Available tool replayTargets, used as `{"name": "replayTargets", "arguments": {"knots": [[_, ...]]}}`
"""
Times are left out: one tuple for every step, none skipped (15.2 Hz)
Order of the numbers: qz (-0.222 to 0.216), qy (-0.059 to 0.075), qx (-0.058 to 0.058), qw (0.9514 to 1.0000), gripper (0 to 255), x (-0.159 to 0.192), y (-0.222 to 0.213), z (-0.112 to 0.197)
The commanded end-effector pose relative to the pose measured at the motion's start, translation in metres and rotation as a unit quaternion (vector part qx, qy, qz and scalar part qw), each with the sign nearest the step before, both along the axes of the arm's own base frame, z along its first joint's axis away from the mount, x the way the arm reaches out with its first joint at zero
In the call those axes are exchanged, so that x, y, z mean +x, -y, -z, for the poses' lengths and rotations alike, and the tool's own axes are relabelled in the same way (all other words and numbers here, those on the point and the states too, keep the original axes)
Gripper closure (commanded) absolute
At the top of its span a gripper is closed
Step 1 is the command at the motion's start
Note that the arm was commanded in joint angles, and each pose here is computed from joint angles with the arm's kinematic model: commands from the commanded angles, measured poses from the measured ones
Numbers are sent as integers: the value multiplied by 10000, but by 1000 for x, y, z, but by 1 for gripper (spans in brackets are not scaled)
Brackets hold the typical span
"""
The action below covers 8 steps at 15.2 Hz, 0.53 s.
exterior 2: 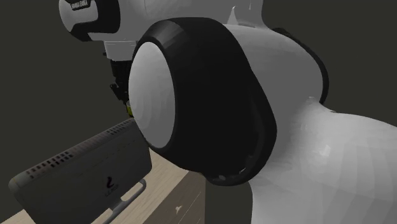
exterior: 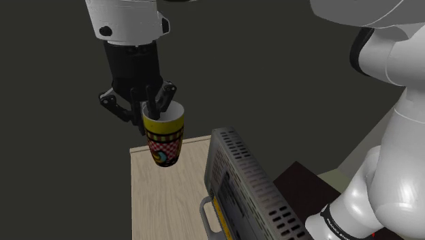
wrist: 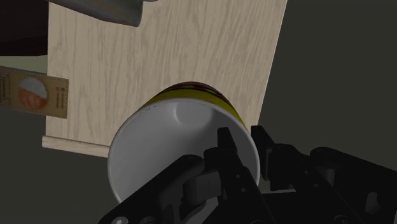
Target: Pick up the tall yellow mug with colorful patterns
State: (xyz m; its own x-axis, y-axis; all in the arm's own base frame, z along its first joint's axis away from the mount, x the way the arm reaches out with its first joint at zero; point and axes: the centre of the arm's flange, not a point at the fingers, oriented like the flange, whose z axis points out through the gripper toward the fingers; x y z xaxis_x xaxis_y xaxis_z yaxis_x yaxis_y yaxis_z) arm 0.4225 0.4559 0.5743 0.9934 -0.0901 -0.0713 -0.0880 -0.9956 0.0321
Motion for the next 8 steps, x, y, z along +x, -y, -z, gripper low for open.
{"name": "replayTargets", "arguments": {"knots": [[1,0,-1,10000,255,1,2,-11],[1,0,-1,10000,255,1,2,-17],[1,0,-1,10000,255,1,2,-22],[1,0,-1,10000,255,1,2,-27],[1,0,-1,10000,255,1,2,-32],[1,0,-1,10000,255,1,2,-38],[1,0,-1,10000,255,1,2,-39],[1,0,-1,10000,255,1,2,-39]]}}
